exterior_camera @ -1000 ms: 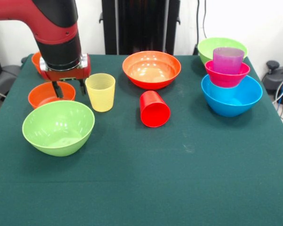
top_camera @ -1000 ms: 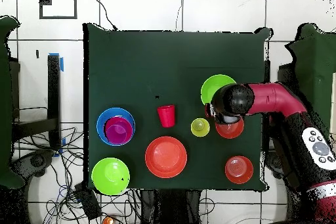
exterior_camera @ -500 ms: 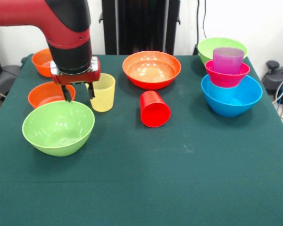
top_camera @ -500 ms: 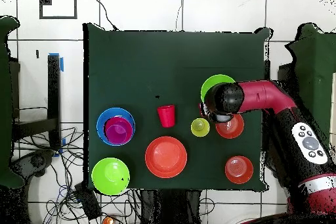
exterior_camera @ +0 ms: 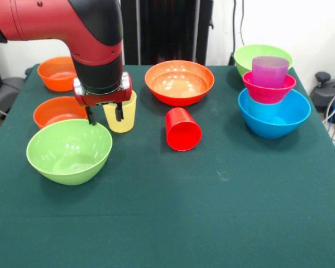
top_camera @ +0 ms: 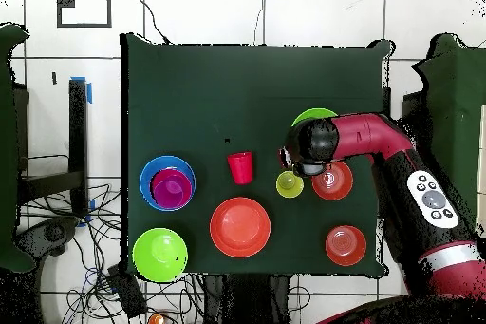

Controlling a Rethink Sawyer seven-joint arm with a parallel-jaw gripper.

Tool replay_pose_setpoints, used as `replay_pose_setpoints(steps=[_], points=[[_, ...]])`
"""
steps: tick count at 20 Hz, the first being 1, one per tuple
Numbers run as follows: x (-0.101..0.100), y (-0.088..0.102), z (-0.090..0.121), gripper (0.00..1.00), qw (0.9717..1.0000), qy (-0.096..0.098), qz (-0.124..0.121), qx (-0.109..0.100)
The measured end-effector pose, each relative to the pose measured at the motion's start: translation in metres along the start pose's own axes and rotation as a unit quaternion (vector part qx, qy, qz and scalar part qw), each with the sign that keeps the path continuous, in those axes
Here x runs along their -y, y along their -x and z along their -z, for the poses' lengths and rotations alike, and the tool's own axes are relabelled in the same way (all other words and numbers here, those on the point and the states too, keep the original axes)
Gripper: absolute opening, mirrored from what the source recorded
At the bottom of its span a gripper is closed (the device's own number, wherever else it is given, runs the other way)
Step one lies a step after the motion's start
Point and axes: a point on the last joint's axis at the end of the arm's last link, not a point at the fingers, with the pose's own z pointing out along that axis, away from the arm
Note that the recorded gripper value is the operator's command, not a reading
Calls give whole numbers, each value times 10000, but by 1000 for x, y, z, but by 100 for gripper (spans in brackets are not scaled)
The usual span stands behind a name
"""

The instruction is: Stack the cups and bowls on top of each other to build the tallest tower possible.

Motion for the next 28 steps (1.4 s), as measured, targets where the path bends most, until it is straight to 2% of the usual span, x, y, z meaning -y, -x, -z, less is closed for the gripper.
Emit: replay_pose_setpoints(steps=[7,14,19,20,28], points=[[3,-2,-3,100,10000,-72,27,-10],[16,3,-4,100,9992,-362,109,104],[24,8,-1,100,9989,-436,65,163],[25,9,-1,0,9988,-444,57,173],[34,18,4,0,9980,-501,-14,374]])
